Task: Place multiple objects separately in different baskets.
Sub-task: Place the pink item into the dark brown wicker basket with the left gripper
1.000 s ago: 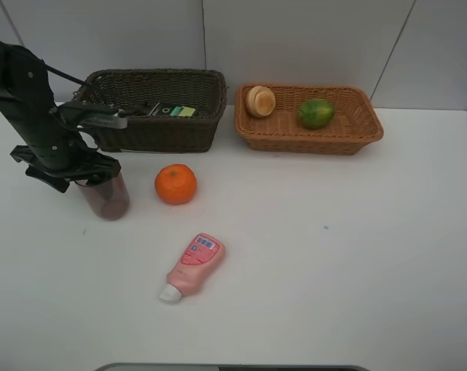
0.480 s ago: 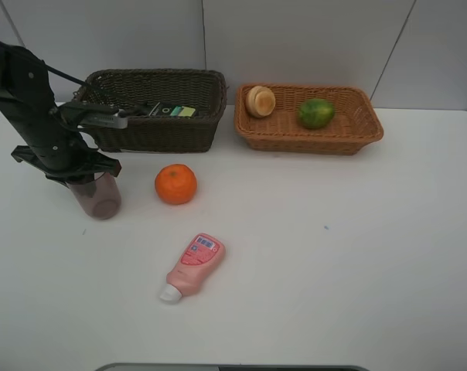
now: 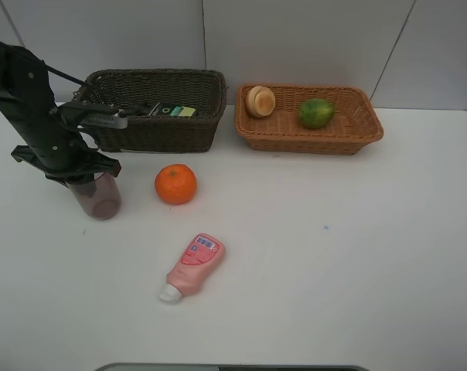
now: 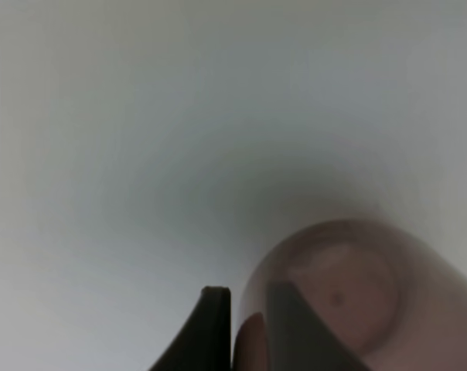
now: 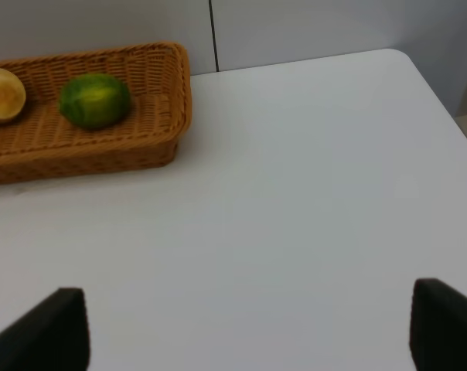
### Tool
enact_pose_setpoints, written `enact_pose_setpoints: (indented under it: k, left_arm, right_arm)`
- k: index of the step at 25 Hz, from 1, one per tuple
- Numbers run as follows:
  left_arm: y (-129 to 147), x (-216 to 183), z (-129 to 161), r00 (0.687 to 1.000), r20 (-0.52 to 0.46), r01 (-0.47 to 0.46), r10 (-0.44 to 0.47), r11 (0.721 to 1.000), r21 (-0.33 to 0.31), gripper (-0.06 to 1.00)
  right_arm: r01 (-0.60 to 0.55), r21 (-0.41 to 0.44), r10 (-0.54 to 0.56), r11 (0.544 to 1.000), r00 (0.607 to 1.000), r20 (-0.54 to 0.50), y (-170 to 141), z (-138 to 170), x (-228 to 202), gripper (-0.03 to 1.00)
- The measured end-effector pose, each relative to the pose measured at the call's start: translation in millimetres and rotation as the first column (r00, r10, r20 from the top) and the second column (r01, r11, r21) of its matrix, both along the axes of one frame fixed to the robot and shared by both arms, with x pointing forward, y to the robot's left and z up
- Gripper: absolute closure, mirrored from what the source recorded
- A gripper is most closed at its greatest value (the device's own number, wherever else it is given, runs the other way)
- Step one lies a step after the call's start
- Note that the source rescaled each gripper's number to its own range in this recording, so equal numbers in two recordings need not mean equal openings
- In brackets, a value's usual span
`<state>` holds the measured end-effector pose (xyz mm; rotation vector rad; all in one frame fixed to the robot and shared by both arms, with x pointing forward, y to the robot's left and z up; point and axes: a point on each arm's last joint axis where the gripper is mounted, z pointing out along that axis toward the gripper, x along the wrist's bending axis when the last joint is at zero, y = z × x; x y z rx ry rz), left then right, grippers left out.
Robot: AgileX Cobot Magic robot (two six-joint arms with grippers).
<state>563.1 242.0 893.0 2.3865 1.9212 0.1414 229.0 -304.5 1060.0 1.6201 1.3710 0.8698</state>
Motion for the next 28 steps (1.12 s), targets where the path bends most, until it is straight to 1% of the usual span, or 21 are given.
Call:
enact_pose_setpoints:
  k: [10,14,18,23,25,28]
  left_arm:
    - [-0.2,1.4,0.2,1.0,0.015,0.002,-0.002,1.0,-0.001,0.94]
    - [-0.4,2.5,12.9,0.999,0.051,0.002,-0.002,1.0,-0.008,0.94]
    - [-1.3,8.4,51.7,0.993,0.117,-0.029,0.032,0.999,-0.026,0.94]
    - [-2.5,16.8,100.2,0.982,0.16,-0.097,0.105,0.994,-0.052,0.94]
    - [-3.6,23.0,116.1,0.977,0.175,-0.109,0.118,0.992,-0.06,0.94]
    - [-4.0,34.6,140.3,0.963,0.233,-0.126,0.138,0.99,-0.064,0.94]
  right_arm:
    - [0.0,0.0,0.0,1.0,1.0,0.0,0.0,0.0,0.0,0.22]
    - [0.0,0.0,0.0,1.0,1.0,0.0,0.0,0.0,0.0,0.22]
    - [0.0,0.0,0.0,1.0,1.0,0.0,0.0,0.0,0.0,0.22]
    - [0.0,0.0,0.0,1.0,1.0,0.0,0.0,0.0,0.0,0.22]
    - [0.0,0.0,0.0,1.0,1.0,0.0,0.0,0.0,0.0,0.22]
    - [0.0,0.0,0.0,1.0,1.0,0.0,0.0,0.0,0.0,0.22]
